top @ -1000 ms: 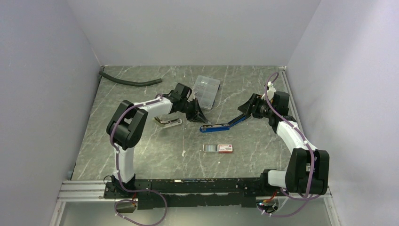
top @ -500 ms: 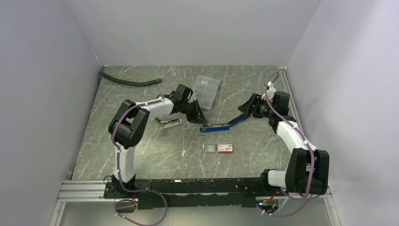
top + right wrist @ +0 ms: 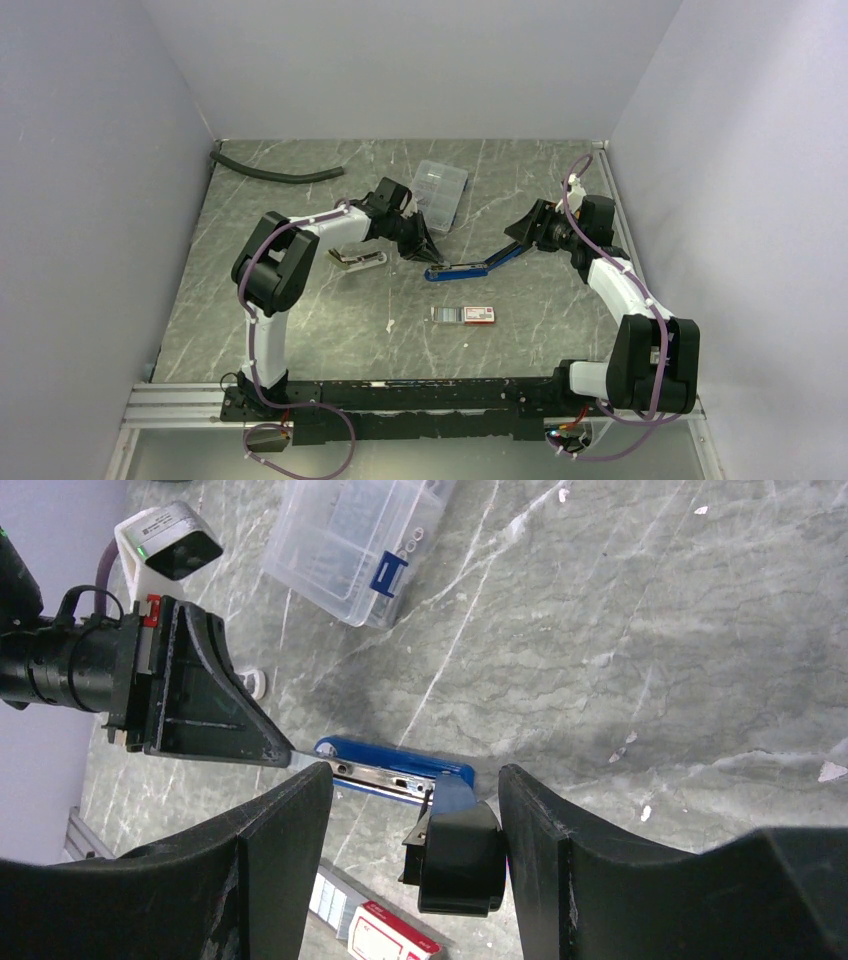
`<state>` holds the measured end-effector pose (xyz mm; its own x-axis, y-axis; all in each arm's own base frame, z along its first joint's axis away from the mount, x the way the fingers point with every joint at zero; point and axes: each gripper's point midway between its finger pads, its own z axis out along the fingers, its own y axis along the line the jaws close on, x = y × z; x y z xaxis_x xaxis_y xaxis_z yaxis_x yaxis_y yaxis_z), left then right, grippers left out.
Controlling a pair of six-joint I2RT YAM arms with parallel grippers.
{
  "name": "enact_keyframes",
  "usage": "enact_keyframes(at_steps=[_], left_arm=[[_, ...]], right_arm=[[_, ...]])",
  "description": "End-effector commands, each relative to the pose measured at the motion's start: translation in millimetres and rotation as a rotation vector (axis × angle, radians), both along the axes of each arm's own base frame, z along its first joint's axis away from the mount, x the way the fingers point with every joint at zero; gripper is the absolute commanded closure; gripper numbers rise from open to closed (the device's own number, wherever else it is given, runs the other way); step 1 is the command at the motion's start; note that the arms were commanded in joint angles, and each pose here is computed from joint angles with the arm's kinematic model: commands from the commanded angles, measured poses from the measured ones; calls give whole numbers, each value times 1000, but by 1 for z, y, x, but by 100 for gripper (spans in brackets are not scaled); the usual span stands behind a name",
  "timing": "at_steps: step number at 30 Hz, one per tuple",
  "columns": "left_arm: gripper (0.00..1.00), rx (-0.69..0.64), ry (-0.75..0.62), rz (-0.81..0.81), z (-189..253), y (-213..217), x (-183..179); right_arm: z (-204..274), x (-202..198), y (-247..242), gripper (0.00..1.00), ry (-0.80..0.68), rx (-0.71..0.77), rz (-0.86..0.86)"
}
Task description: Load the staples into the stapler
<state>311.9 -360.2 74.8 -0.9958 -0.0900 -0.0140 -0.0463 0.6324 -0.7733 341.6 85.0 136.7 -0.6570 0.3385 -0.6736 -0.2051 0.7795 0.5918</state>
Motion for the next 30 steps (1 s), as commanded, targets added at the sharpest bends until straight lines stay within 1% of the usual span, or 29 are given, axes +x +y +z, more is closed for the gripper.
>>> enact_keyframes(at_steps=[1,30], left_arm=[[93,-6,-29,4,7,-6,8],[93,15,-15,17,-5,-2,7]], right_arm=[[13,4,1,35,-60,10,8],[14,3,2,34,-63,14,17]])
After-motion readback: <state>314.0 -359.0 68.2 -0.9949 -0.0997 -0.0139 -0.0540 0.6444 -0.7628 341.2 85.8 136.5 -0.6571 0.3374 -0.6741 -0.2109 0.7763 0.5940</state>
